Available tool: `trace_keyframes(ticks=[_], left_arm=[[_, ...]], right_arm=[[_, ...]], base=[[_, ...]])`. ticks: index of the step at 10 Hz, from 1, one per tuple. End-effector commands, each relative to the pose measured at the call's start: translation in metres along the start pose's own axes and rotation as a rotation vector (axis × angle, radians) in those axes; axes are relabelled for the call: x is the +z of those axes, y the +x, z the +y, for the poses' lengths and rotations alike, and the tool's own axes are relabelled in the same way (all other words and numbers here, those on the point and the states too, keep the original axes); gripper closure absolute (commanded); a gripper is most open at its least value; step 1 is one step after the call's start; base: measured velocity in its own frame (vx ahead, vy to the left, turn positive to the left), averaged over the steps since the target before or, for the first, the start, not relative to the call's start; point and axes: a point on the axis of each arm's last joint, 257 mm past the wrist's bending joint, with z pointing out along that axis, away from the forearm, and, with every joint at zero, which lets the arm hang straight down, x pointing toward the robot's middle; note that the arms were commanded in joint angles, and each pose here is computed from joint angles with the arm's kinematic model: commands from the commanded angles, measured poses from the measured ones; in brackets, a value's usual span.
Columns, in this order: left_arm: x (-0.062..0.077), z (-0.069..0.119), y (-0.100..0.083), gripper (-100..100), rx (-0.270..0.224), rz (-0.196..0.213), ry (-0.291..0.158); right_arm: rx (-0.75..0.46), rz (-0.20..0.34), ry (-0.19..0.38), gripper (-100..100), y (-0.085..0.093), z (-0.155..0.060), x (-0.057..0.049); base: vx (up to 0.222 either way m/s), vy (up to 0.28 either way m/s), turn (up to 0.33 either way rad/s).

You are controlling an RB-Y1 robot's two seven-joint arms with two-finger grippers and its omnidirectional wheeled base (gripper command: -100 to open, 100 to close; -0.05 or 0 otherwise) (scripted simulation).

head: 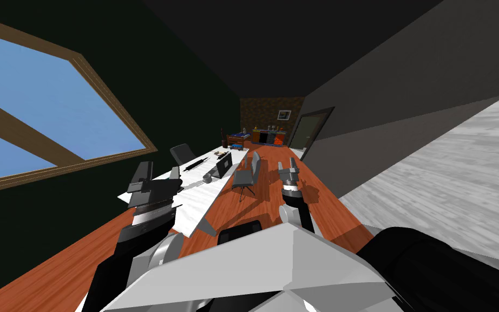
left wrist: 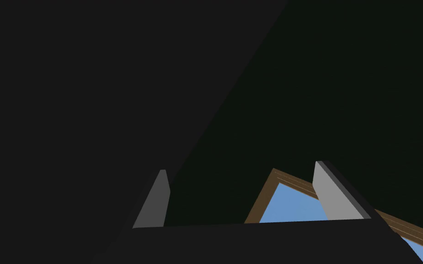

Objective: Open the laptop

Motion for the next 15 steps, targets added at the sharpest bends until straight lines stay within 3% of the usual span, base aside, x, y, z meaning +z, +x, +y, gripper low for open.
trace_keyframes(ticks=[1,9,10,13,15], left_arm=[[0.000,0.000,0.000,0,0.000,0.000,0.000],[0.000,0.000,0.000,0,0.000,0.000,0.000],[0.000,0.003,0.003,-100,0.016,0.029,-0.011],[-0.001,0.018,0.007,-100,0.074,0.088,-0.062],[-0.001,0.029,0.006,-100,0.108,0.106,-0.096]], right_arm=[[0.000,0.000,0.000,0,0.000,0.000,0.000],[0.000,0.000,0.000,0,0.000,0.000,0.000],[0.000,0.000,0.000,0,0.000,0.000,0.000],[0.000,0.000,0.000,0,0.000,0.000,0.000],[0.000,0.000,0.000,0,0.000,0.000,0.000]], base=[[0.000,0.000,0.000],[0.000,0.000,0.000],[0.013,-0.001,-0.025],[0.036,-0.002,-0.065],[0.065,-0.004,-0.078]])
